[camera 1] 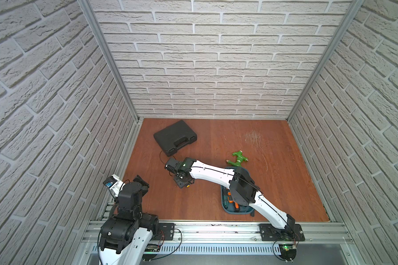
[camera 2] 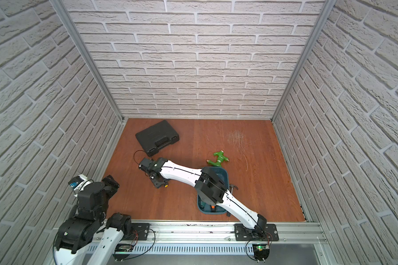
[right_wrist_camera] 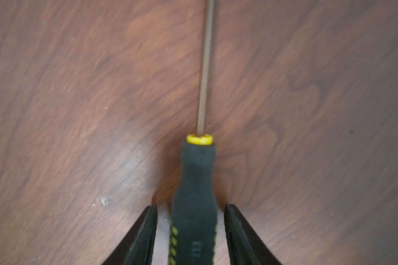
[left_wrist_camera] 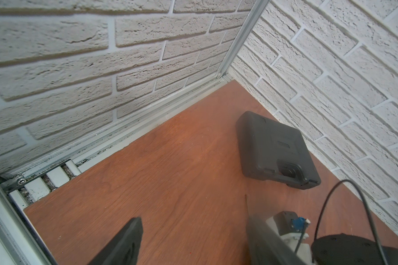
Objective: Put the screwdriver on the desktop into the storage box
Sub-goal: Pick up the screwdriver from the center of the board, then place the screwdriver in the storage box.
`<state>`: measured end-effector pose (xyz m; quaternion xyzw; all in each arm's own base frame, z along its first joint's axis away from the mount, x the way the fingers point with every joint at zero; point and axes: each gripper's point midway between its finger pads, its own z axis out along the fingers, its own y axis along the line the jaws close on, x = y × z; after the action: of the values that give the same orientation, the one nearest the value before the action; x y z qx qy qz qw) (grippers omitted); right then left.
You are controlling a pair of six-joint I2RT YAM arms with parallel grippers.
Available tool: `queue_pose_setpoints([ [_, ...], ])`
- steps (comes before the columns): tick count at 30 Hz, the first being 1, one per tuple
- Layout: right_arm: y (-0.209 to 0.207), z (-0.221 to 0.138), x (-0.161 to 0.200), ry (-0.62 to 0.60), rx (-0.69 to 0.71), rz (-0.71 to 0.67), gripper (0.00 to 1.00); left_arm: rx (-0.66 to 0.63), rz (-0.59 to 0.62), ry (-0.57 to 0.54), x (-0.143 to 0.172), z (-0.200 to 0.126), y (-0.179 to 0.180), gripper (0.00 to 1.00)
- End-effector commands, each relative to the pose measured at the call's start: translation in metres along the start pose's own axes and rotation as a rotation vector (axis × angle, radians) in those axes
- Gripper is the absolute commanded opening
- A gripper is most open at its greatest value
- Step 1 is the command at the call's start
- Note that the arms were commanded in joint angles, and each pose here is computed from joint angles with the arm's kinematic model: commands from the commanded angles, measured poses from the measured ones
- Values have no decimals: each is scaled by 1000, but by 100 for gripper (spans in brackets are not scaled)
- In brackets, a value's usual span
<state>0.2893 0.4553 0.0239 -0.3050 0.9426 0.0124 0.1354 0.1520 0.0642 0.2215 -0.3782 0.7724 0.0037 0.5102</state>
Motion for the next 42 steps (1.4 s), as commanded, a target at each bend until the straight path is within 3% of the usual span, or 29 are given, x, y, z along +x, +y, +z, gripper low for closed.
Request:
queue_pose_setpoints([
  [1,-7,1,4,21,29,23,37,3,-17,-12,-6,0,-5,76],
  [7,-9,-34,-7,-37,10,41,7,4,-24,-11,-7,2,-7,76],
  [13,-21,-131,-1,-233,-59,139,4,7,-22,8,-4,4,-10,76],
  [15,-40,-168,16,-298,-52,216,4,21,-20,28,1,8,-14,76],
  [18,-74,-181,65,-310,-11,350,4,47,-21,57,10,15,-21,76],
  [21,-107,-183,126,-309,38,491,2,65,-10,90,22,26,-28,75],
  [26,-126,-164,182,-261,29,602,3,69,-9,145,37,39,-35,75],
  [42,-131,-92,206,-102,99,592,13,44,-18,181,53,42,-25,73],
])
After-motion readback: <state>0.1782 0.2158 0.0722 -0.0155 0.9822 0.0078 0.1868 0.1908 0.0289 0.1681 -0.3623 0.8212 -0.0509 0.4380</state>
